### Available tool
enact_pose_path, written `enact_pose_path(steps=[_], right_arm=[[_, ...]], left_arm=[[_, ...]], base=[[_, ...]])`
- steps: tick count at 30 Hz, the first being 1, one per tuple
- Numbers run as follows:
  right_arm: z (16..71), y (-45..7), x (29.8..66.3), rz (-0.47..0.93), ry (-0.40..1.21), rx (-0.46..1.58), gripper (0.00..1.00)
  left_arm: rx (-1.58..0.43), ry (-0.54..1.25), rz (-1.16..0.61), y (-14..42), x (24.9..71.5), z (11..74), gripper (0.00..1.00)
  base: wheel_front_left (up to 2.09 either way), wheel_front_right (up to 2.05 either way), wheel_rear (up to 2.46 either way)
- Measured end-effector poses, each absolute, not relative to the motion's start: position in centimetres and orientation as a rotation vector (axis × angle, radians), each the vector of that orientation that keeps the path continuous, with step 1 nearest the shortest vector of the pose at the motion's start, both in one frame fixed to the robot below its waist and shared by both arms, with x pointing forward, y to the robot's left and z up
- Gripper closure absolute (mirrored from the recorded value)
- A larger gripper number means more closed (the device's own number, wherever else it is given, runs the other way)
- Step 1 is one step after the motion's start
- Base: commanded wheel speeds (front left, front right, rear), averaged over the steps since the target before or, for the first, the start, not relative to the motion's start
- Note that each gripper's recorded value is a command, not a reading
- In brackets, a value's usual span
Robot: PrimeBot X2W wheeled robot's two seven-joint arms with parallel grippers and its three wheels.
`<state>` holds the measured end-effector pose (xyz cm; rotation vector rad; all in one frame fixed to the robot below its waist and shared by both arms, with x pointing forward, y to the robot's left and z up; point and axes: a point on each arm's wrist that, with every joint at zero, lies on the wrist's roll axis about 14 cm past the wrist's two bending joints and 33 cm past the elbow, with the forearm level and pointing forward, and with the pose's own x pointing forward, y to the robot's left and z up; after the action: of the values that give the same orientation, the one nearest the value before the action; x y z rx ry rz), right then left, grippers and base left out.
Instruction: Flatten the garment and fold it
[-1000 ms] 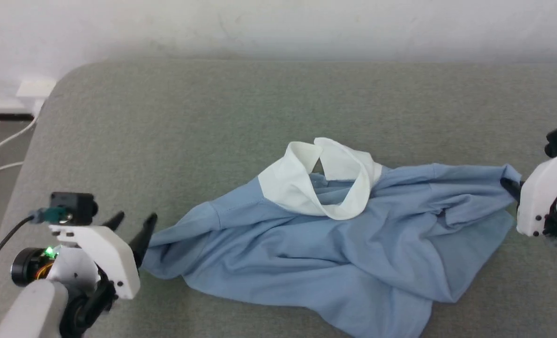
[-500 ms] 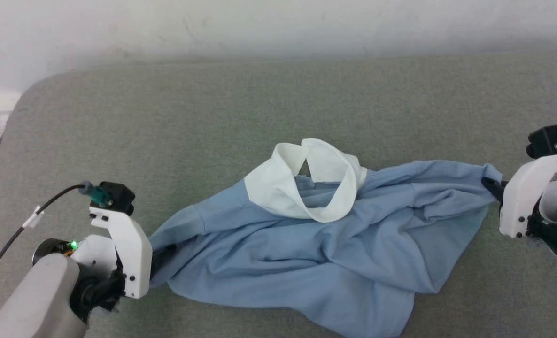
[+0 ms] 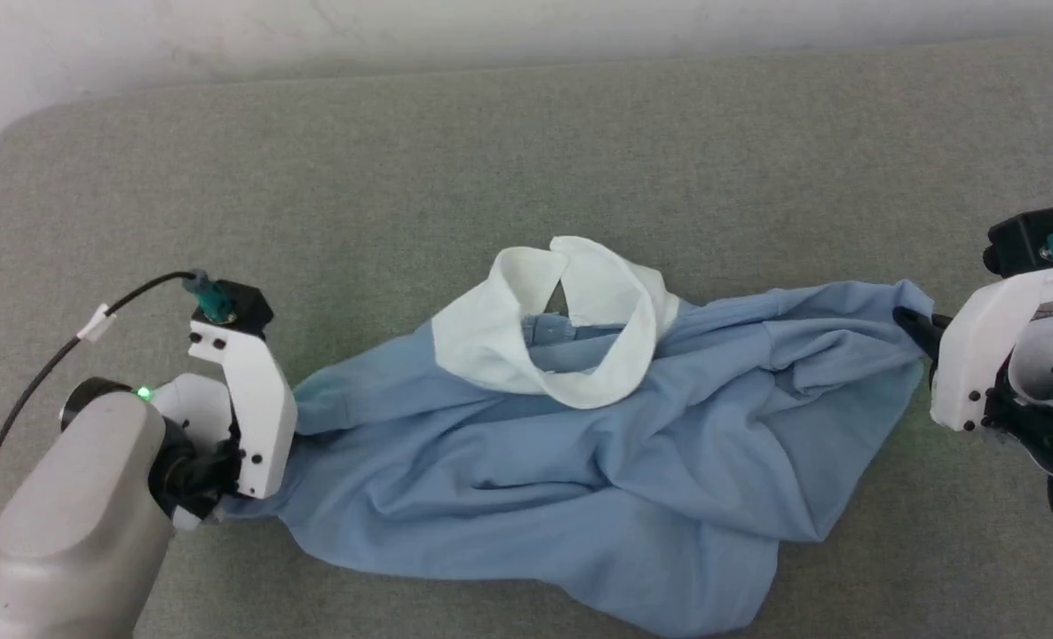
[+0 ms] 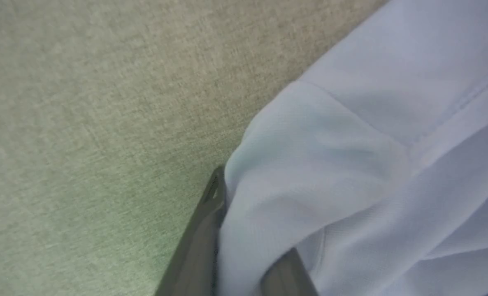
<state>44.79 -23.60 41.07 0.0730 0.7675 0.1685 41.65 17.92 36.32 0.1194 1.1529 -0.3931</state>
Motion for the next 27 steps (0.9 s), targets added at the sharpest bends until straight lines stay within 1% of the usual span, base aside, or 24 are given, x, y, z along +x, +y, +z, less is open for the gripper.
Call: enact_pose_path(steps=[3,6,11,13,16,18,22,27], right_arm=[[41.7,-23.5,44.9,0.172,0.748,0.072,1.0],[42.8,-23.3,45.2,0.177,0.709,0.068,1.0],[45.8,-23.5,46.0,0.175,0.604,0.045,1.0],[46.9,-23.6,46.3,0.173,0.57,0.031,1.0],[49.8,-24.2,47.1,0.155,0.494,0.011,1.0],[52.6,-24.6,48.2,0.138,0.422,0.0,1.0],[58.8,-25.5,50.8,0.107,0.27,-0.012,1.0],[65.4,-25.7,54.4,0.083,0.099,-0.024,1.0]], left_arm=[[0.134,1.149,-0.4,17.7,41.6,36.5,1.0],[0.133,1.104,-0.394,17.7,41.7,37.2,1.0],[0.09,0.912,-0.344,17.5,43.4,40.1,1.0],[0.079,0.806,-0.311,17.6,45.0,42.5,1.0],[0.097,0.621,-0.257,18.5,47.9,47.8,1.0],[0.101,0.509,-0.218,18.9,49.5,51.5,1.0],[0.101,0.35,-0.17,19.3,52.5,57.5,1.0],[0.155,0.144,-0.137,19.2,56.3,64.7,1.0]], base=[[0.0,0.0,0.0],[0.0,0.0,0.0],[0.0,0.0,0.0],[0.0,0.0,0.0],[0.0,0.0,0.0],[0.0,0.0,0.0],[0.0,0.0,0.0],[0.0,0.0,0.0]])
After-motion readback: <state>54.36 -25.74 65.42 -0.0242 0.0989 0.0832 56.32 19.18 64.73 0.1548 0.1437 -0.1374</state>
